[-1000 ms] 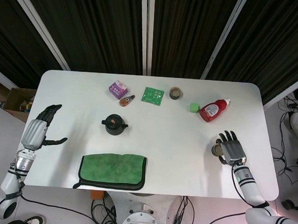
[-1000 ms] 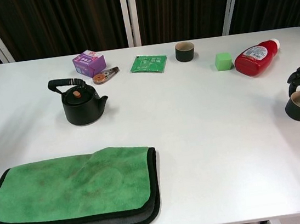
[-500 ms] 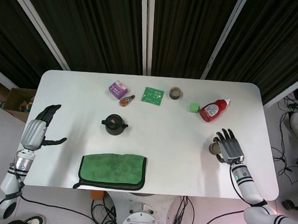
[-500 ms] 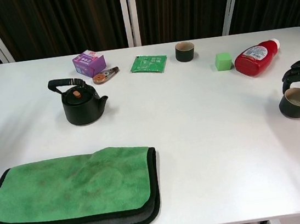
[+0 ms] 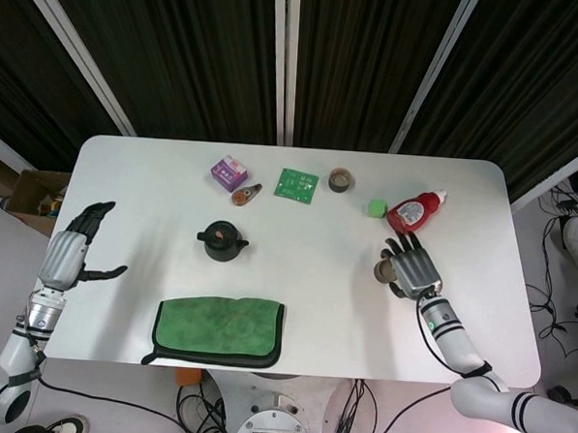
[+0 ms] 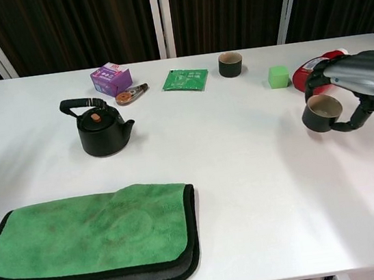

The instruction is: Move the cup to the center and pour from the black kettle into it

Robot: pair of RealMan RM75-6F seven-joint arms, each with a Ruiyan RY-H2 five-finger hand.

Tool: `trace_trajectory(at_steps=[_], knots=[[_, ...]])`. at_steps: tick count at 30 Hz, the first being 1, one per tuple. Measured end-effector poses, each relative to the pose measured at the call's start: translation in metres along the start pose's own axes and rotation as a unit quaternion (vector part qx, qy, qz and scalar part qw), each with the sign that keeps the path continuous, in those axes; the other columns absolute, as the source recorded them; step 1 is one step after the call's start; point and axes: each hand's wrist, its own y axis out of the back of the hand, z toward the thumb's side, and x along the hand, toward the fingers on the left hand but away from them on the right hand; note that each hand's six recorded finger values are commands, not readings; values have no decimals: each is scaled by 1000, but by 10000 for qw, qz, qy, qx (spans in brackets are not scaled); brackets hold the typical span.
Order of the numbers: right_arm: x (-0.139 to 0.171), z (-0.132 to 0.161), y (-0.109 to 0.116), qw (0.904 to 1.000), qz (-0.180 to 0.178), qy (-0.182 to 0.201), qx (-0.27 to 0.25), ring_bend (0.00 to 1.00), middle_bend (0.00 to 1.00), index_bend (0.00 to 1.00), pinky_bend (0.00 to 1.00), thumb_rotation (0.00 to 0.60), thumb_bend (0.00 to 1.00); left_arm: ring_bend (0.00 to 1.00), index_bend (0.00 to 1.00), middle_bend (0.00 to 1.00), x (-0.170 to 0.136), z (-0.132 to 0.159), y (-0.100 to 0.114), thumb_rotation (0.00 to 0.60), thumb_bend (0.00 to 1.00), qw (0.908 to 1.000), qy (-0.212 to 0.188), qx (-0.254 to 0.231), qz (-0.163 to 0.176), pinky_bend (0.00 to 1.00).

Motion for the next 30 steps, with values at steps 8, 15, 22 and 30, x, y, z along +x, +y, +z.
trace_trajectory(at_steps=[8,15,22,30], knots=[[-39,57,25,9984,-97,525,208,0,171,553,0,600,296,79,34,90,-2,-3,8,600,0,9999,47,2,97,171],[-69,99,35,9964,-29,777,332,0,168,562,0,600,295,79,34,90,-5,-8,12,600,0,9999,122,-1,113,171],[-90,130,35,9949,24,904,440,0,149,569,0,600,296,79,34,90,-4,-8,13,600,0,9999,108,-16,123,171],[-103,154,28,9938,108,992,488,0,144,568,0,600,296,79,34,90,-3,-9,16,600,0,9998,118,-34,154,171]])
